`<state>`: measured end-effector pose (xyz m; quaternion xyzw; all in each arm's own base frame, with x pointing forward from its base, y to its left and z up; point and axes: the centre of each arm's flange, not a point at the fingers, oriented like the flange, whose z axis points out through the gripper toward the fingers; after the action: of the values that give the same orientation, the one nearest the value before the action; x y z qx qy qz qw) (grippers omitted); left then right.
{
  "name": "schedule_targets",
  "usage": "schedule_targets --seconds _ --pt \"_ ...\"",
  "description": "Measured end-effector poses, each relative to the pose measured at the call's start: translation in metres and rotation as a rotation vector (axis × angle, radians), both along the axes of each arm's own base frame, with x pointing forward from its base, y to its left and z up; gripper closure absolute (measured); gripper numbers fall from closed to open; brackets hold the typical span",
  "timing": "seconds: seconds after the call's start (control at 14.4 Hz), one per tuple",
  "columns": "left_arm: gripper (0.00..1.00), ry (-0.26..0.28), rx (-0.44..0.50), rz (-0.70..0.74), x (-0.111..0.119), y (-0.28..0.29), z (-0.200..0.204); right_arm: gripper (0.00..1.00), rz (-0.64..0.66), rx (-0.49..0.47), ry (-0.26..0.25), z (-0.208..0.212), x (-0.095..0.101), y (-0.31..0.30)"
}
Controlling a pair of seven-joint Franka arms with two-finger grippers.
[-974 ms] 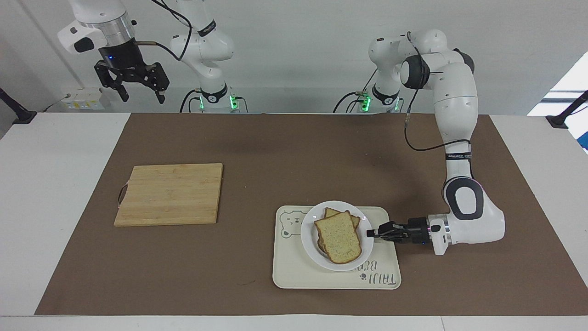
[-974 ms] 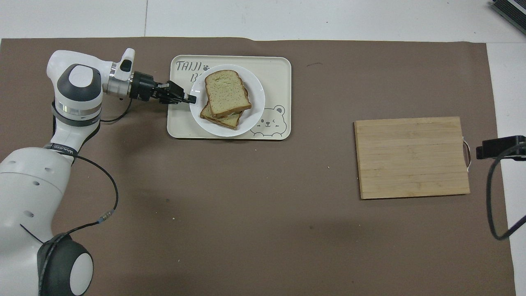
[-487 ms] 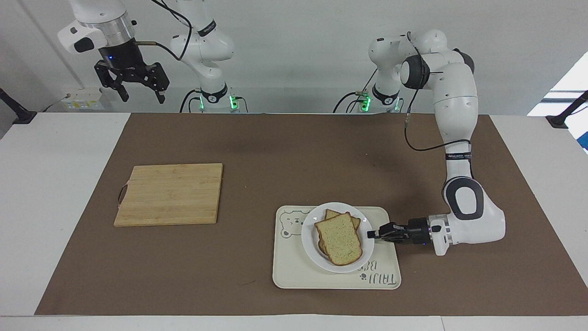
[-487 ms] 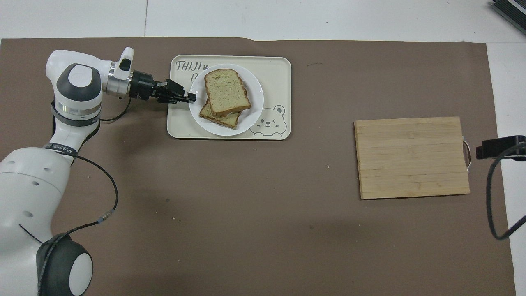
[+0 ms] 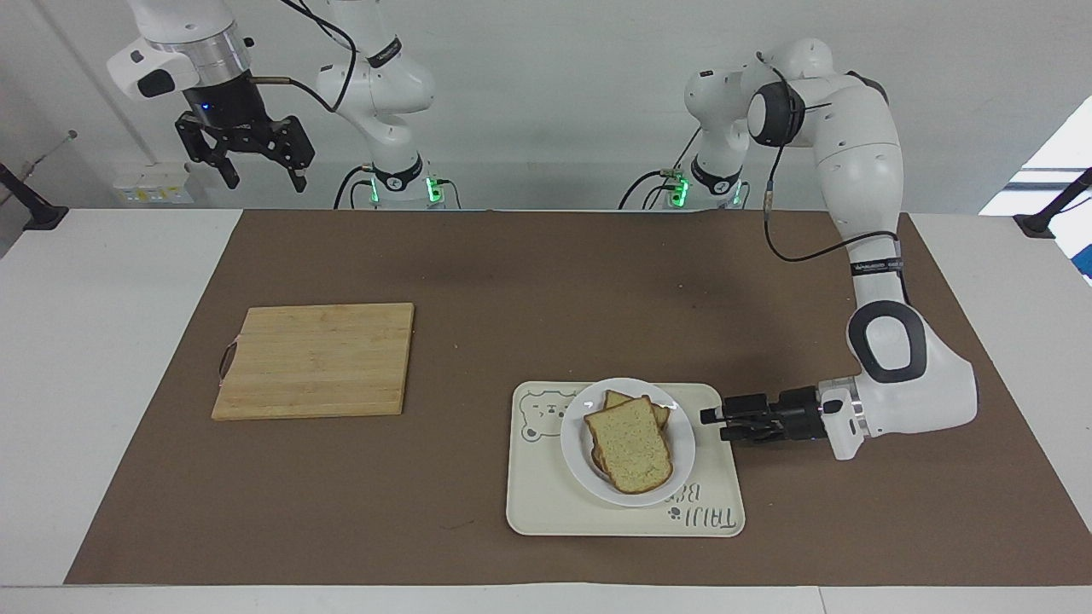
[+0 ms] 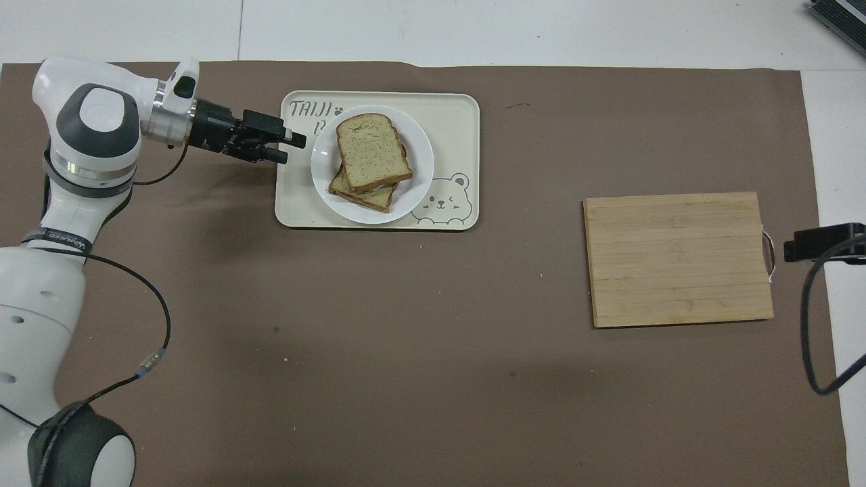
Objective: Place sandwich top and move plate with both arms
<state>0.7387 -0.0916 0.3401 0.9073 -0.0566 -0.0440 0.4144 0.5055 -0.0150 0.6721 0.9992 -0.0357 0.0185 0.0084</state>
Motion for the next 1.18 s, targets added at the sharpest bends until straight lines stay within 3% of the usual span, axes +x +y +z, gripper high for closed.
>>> schedule_targets --seconds 0.49,0.63,0.9,1.04,1.18 --pt "0.00 -0.175 0.443 0.029 -0.019 0.022 0.145 0.00 0.000 0.000 0.000 0.000 0.000 0.000" --pt "0.00 -0.208 0.516 0.081 -0.028 0.038 0.184 0.00 0.000 0.000 0.000 0.000 0.000 0.000" --pt "0.00 -0.216 0.645 0.209 -0.053 0.076 0.237 0.00 -0.008 0.001 0.003 0.000 0.000 -0.004" --pt "0.00 -0.216 0.740 0.229 -0.065 0.080 0.252 0.00 -0.013 0.002 0.003 0.000 -0.001 -0.007" --pt "0.00 -0.194 0.776 0.218 -0.082 0.080 0.266 0.00 -0.012 0.002 0.003 0.000 -0.001 -0.007"
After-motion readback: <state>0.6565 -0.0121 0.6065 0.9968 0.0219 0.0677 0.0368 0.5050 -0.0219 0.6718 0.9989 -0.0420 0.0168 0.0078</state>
